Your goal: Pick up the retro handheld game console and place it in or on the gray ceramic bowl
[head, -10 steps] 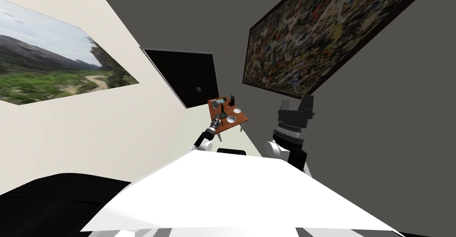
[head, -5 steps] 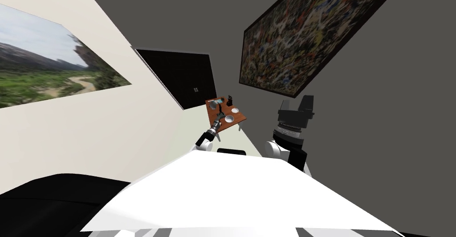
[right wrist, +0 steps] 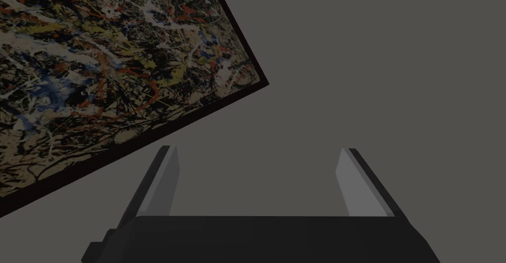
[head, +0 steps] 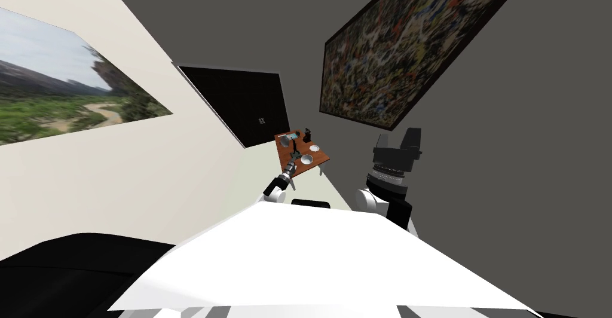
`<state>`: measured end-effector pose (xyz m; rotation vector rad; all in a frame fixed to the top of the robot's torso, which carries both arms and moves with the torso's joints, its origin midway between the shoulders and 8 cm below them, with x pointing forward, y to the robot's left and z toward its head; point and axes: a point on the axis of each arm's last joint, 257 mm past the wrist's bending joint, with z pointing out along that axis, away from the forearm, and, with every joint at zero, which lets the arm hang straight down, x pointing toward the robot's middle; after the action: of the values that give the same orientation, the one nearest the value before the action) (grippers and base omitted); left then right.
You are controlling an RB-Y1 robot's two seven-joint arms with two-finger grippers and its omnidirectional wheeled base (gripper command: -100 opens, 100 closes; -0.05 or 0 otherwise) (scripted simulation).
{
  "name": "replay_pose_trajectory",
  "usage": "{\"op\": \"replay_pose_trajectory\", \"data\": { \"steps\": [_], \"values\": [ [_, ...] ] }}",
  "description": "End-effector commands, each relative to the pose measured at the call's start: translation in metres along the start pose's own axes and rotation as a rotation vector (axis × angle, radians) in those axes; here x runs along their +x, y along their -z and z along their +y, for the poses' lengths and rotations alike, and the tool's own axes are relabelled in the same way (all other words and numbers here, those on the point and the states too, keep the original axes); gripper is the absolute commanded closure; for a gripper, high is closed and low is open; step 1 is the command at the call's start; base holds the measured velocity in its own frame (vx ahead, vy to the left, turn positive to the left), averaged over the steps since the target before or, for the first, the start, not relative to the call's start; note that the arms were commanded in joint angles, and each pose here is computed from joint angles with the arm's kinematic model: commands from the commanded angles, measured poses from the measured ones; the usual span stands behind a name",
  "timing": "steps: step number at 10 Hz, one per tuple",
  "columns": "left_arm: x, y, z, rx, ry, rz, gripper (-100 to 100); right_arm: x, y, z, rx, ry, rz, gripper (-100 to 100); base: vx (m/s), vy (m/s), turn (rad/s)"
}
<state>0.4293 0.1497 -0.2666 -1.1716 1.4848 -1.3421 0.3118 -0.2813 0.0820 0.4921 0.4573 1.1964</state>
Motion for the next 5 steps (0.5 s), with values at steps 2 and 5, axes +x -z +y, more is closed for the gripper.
{"op": "replay_pose_trajectory", "data": {
  "steps": [2, 5],
  "values": [
    [-0.0001, 0.0001, 0.0, 0.0, 0.0, 0.0, -100, 0.0, 0.0, 0.0, 0.0, 0.0, 0.0, 0, 0.001, 0.001, 0.004],
    [-0.0001, 0.0001, 0.0, 0.0, 0.0, 0.0, -100, 0.0, 0.0, 0.0, 0.0, 0.0, 0.0, 0, 0.006, 0.0, 0.002]
  ]
}}
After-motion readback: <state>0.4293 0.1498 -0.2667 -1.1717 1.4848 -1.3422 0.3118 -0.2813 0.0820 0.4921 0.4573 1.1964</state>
